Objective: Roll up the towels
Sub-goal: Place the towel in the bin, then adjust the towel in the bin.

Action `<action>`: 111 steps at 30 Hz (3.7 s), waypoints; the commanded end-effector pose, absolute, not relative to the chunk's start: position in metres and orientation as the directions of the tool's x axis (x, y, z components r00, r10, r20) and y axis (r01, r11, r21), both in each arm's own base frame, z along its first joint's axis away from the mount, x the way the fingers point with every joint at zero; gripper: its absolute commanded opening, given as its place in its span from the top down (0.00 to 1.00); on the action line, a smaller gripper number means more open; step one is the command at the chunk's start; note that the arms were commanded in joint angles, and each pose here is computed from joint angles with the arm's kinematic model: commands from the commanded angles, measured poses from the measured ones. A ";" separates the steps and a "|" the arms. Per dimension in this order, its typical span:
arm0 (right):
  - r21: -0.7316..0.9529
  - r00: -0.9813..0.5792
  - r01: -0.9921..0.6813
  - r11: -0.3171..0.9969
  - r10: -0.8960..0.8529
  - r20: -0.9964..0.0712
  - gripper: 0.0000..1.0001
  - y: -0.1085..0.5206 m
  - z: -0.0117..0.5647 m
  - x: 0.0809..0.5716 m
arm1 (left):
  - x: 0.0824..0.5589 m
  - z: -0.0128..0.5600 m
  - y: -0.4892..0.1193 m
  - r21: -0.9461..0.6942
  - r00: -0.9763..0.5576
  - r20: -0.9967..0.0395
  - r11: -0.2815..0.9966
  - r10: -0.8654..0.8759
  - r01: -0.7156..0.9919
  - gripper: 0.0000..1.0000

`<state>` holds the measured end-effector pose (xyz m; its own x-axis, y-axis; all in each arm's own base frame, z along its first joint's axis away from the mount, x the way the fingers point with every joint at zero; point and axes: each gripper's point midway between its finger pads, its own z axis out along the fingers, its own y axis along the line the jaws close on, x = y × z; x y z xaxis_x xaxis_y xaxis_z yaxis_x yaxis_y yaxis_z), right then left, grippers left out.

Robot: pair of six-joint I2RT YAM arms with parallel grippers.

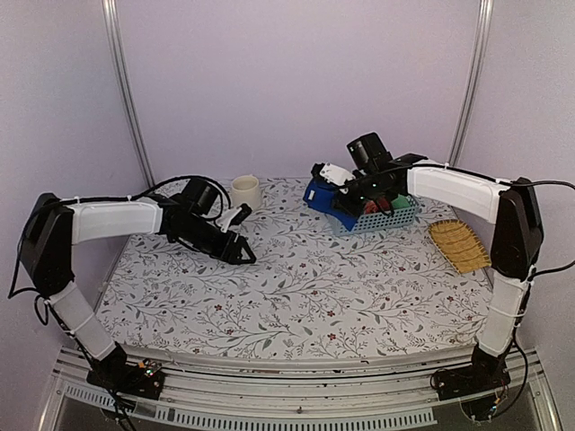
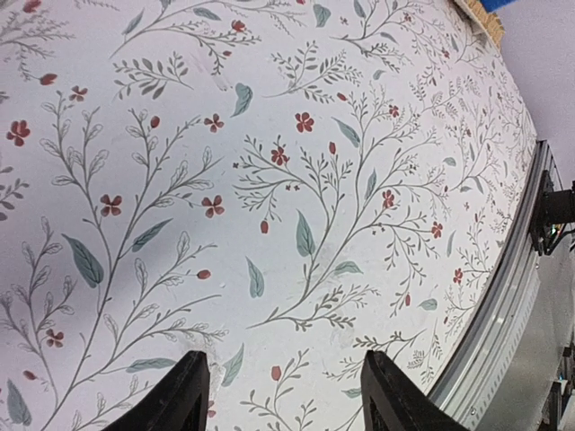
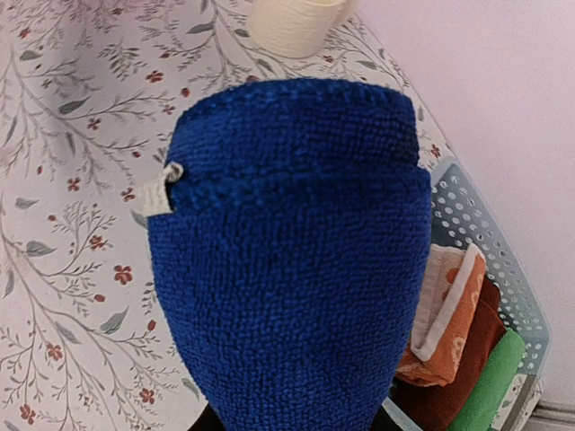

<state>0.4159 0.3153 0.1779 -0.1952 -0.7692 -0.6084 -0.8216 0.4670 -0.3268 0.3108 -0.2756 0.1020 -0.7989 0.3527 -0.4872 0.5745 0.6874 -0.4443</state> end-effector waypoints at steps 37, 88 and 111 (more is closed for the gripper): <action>-0.293 -0.676 -0.352 0.889 -0.458 -0.578 0.98 0.258 0.083 0.561 | 0.308 0.088 -0.232 -0.279 -0.784 -0.499 0.789 0.369 0.548 0.41; 0.144 -0.748 -0.394 0.908 -0.226 -0.624 0.33 0.257 0.149 0.532 | 0.303 0.070 -0.237 -0.320 -0.810 -0.445 0.777 0.382 0.542 0.41; 0.198 -0.692 -0.494 0.847 -0.245 -0.679 0.65 0.274 0.088 0.596 | 0.302 0.065 -0.237 -0.327 -0.818 -0.427 0.778 0.385 0.536 0.41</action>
<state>0.5720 0.2775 0.0864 -0.7359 -0.2656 -0.6228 -0.5128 0.8193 0.2565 0.2993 -0.2403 0.0701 -0.8110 0.3872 -0.4386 0.5442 0.7745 -0.3226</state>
